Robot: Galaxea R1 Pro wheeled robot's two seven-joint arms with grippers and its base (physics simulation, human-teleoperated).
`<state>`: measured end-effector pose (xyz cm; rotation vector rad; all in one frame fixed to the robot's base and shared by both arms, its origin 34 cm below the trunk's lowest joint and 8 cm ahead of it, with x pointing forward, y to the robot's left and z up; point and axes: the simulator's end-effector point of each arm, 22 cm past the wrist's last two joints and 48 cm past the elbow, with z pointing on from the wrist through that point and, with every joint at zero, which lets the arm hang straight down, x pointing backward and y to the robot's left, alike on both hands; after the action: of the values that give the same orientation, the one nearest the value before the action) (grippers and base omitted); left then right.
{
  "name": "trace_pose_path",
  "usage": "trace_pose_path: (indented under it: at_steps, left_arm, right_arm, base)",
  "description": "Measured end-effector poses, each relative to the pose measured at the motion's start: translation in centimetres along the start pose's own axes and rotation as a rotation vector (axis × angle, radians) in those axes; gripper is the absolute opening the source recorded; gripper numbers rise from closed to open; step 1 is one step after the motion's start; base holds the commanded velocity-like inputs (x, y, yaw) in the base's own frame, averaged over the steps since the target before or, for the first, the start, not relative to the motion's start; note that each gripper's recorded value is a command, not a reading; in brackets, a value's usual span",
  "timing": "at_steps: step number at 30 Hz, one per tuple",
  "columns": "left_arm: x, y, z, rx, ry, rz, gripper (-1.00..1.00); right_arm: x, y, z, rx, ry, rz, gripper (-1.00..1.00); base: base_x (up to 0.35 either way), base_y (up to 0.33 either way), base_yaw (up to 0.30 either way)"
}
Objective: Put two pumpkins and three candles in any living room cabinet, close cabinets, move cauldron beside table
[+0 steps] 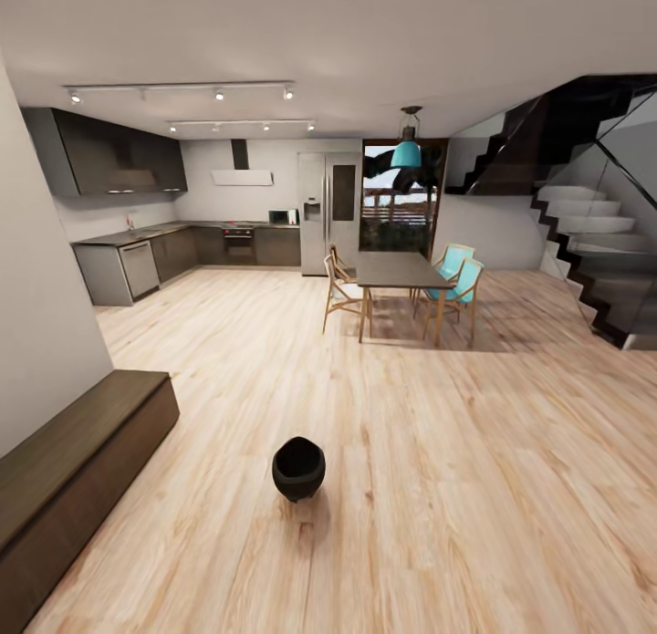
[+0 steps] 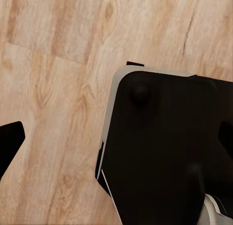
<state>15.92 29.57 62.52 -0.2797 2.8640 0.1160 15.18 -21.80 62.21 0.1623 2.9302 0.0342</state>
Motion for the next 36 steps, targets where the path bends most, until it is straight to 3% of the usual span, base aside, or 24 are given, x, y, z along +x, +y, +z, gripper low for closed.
trace_pose_path:
  at_steps: [19, 28, 36]
  left_arm:
    - [-0.01, 0.0, 0.0, 0.0, 0.0, 0.0, 1.0]
    - [0.0, 0.01, 0.0, 0.0, 0.0, 0.0, 1.0]
    - [-0.01, 0.0, 0.0, 0.0, 0.0, 0.0, 1.0]
  right_arm:
    - [0.05, 0.1, 0.0, -0.001, 0.003, -0.003, 1.0]
    - [0.1, 0.1, 0.0, -0.002, 0.004, -0.003, 1.0]
    - [0.08, 0.1, 0.0, -0.001, 0.004, -0.003, 1.0]
  base:
    - [0.161, 0.031, 0.0]
    - [0.145, 0.078, 0.212]
    - [0.141, 0.021, 0.033]
